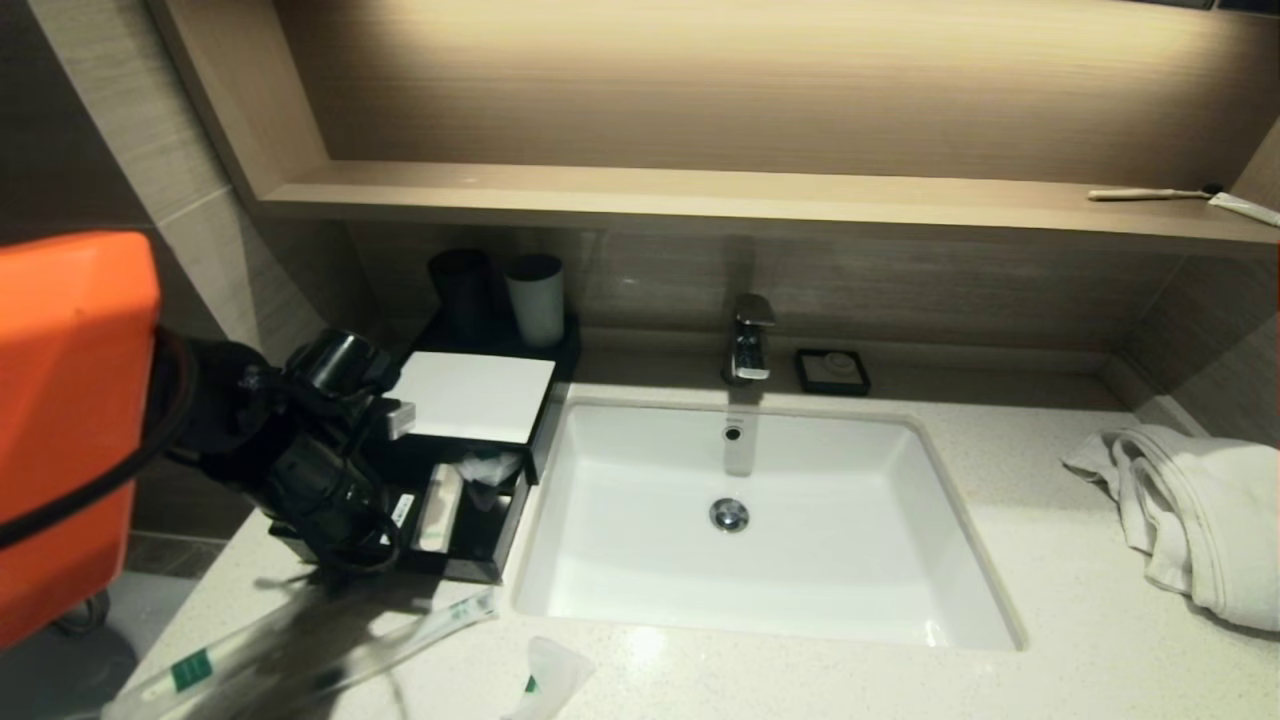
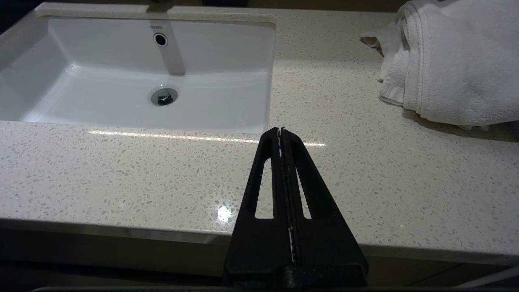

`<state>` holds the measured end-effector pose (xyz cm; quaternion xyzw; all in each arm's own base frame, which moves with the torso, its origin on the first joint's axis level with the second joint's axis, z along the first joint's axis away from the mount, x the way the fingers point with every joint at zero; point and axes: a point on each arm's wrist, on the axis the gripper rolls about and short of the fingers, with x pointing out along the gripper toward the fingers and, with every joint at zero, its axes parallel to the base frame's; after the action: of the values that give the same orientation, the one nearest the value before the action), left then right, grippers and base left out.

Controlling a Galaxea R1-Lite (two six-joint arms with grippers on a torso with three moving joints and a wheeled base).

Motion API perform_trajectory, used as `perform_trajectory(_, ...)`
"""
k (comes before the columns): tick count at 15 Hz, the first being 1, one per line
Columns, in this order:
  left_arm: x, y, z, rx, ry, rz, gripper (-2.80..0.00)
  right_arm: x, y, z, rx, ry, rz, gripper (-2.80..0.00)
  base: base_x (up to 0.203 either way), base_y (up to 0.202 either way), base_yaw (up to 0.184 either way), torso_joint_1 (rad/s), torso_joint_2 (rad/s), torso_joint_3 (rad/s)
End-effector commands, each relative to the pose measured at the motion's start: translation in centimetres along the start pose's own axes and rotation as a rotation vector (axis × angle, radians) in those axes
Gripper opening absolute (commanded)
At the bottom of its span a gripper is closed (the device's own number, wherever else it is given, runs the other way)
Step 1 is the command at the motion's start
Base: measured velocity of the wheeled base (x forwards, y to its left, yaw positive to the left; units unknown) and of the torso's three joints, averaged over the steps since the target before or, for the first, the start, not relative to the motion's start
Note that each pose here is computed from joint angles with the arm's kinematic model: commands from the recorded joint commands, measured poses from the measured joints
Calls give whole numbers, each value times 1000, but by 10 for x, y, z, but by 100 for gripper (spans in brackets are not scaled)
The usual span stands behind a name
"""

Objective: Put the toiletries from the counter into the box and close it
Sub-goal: Open the drawer

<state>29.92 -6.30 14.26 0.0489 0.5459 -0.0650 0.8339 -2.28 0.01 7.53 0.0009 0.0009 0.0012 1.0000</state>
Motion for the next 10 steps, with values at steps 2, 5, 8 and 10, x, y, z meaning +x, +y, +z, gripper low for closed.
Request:
perform_trajectory(2,-7,0,-3,-1,-1,0,-280,0,0,0,0,0,1,-280,0,0,0,0,0,0)
perform_trajectory(5,-8,1,-6,-5,5,0,-280,0,0,0,0,0,1,-280,0,0,0,0,0,0)
perform_trajectory(8,-18,1,-6,-11,-29,-2,-280,0,0,0,0,0,1,-280,0,0,0,0,0,0)
perform_trajectory(10,-36,2,-9,-13,-80,-4,-280,0,0,0,0,0,1,-280,0,0,0,0,0,0)
